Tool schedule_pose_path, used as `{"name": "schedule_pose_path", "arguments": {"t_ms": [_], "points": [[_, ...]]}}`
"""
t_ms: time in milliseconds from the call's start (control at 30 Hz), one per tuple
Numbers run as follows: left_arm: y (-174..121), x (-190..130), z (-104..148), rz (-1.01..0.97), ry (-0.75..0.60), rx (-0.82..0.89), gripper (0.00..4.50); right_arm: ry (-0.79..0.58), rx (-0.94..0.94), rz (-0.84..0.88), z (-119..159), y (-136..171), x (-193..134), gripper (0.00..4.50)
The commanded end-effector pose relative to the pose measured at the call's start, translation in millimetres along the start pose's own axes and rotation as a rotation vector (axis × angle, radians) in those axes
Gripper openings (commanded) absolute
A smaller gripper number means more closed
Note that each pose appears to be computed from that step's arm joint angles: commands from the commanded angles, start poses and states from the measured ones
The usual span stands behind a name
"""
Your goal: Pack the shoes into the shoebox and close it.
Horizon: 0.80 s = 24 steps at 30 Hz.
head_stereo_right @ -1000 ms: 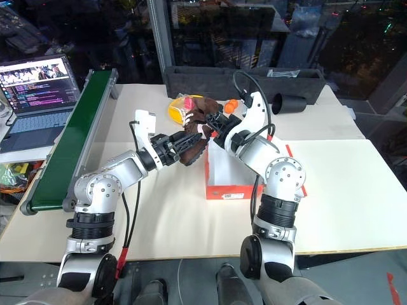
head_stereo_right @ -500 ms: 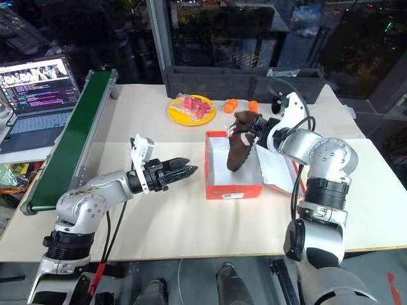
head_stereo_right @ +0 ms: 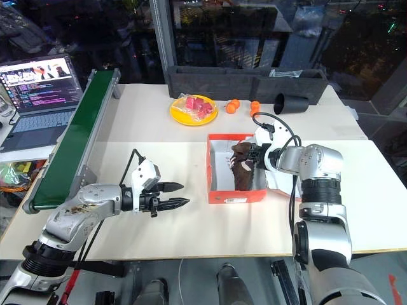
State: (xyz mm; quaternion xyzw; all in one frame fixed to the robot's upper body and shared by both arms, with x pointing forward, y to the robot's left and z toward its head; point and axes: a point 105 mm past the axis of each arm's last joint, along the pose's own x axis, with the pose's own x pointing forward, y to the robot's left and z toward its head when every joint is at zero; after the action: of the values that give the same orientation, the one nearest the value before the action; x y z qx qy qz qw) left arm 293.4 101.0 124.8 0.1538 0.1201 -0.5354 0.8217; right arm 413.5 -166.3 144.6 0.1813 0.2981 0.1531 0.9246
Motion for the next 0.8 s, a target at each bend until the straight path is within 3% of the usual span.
{"name": "schedule_pose_path", "arguments": {"t_ms": [33,200,600,700,800], "points": [[-2.2,1.3,3.9,-0.008,-0.020,0.063,2.68,-0.006,0.026,-0.008,-0.6,-4.4,-0.1,2.76],[0.5,1.7,4.7,0.004,-0.033,0.083,2.68,-0.022,0.029,0.003,3.3,0.3,-0.3,4.46],[21.1,-3.3,4.6,0.113,-0.066,0.060,2.68,-0.171,-0.143,0.015,41.6,39.6,-19.4,4.46],[45.3,-11.4,4.3,0.246,-0.084,0.061,2.68,-0.219,-0.199,0.018,50.3,51.8,-28.0,4.46],[96.2,-37.3,11.3,0.561,-0.125,0.064,2.68,-0.281,-0.274,0.021,59.2,64.2,-38.4,4.46]]}}
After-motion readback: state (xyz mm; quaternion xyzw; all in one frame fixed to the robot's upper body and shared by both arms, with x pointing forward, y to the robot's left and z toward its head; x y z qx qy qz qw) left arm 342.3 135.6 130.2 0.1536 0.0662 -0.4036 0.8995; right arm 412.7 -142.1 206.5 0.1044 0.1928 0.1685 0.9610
